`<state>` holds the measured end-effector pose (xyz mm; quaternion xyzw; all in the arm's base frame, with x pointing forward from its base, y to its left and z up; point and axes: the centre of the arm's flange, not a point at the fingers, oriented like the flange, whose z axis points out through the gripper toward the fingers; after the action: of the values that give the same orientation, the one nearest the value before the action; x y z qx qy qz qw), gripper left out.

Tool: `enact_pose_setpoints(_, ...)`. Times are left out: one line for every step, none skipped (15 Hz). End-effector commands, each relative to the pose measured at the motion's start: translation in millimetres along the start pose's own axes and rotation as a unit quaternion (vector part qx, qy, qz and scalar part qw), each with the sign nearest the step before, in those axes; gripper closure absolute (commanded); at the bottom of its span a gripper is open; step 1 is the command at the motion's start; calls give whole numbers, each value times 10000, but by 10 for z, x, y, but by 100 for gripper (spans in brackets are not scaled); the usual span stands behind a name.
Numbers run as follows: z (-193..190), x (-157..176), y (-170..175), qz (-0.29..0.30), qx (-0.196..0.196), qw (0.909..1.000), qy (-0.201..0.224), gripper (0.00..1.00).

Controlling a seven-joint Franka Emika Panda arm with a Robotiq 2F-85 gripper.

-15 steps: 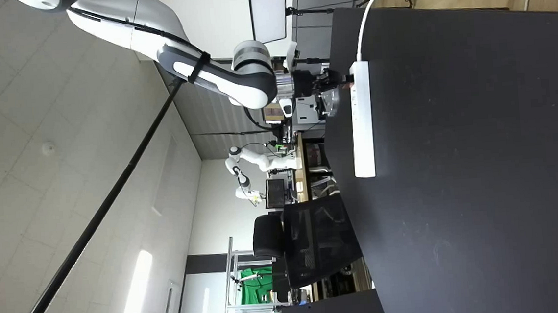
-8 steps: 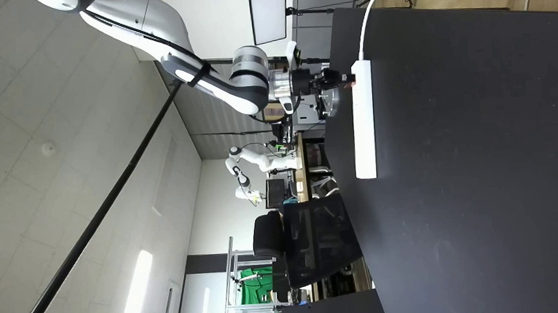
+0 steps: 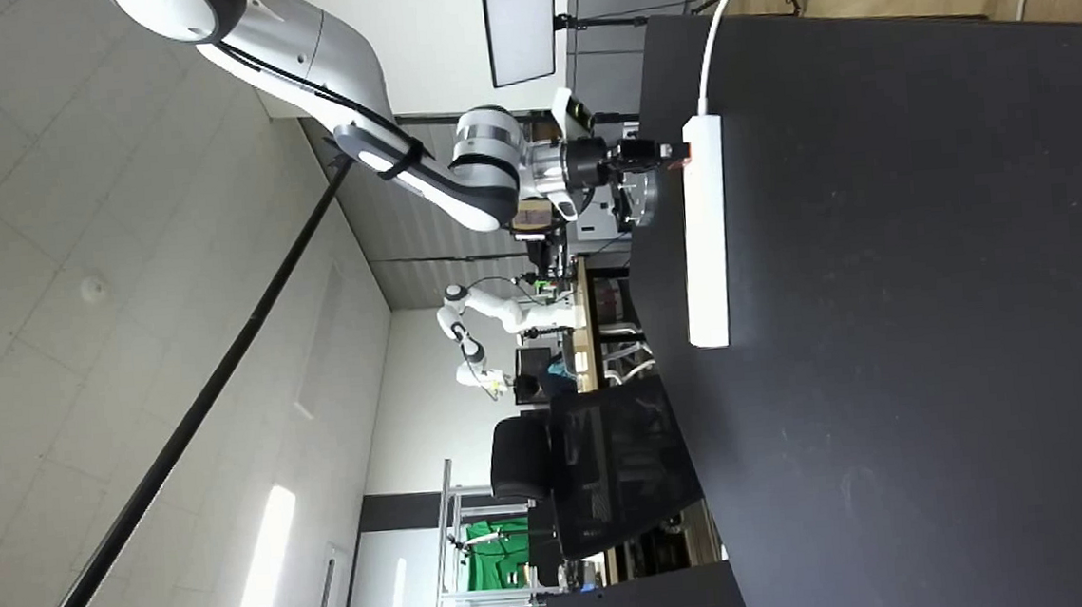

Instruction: Press the switch on the adapter

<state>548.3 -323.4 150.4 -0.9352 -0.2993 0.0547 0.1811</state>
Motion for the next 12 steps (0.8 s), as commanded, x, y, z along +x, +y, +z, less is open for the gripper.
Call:
enact_pose_setpoints(-31,147,38,-44,6,10000,70,100)
enact_pose_setpoints(-152,178,-34,-128,-64,9998,113,100)
enact_pose_setpoints(-270,224,-114,-239,-133,9995,144,100)
enact_pose_setpoints(-413,271,-213,-430,-214,9988,88,100)
enact_pose_setpoints(-550,322,-309,-649,-320,9973,-86,100)
enact_pose_setpoints(-669,363,-392,-823,-441,9954,-196,100)
enact_pose_setpoints(-804,402,-492,-1004,-604,9921,-441,100)
enact_pose_setpoints(-930,444,-592,-1098,-781,9885,-690,100)
enact_pose_setpoints(-1051,468,-687,-1138,-1006,9843,-899,74)
enact_pose_setpoints(-1151,486,-778,-1261,-1194,9786,-1108,74)
enact_pose_setpoints(-1231,503,-850,-1414,-1377,9716,-1306,69)
enact_pose_setpoints(-1295,515,-914,-1526,-1495,9650,-1521,61)
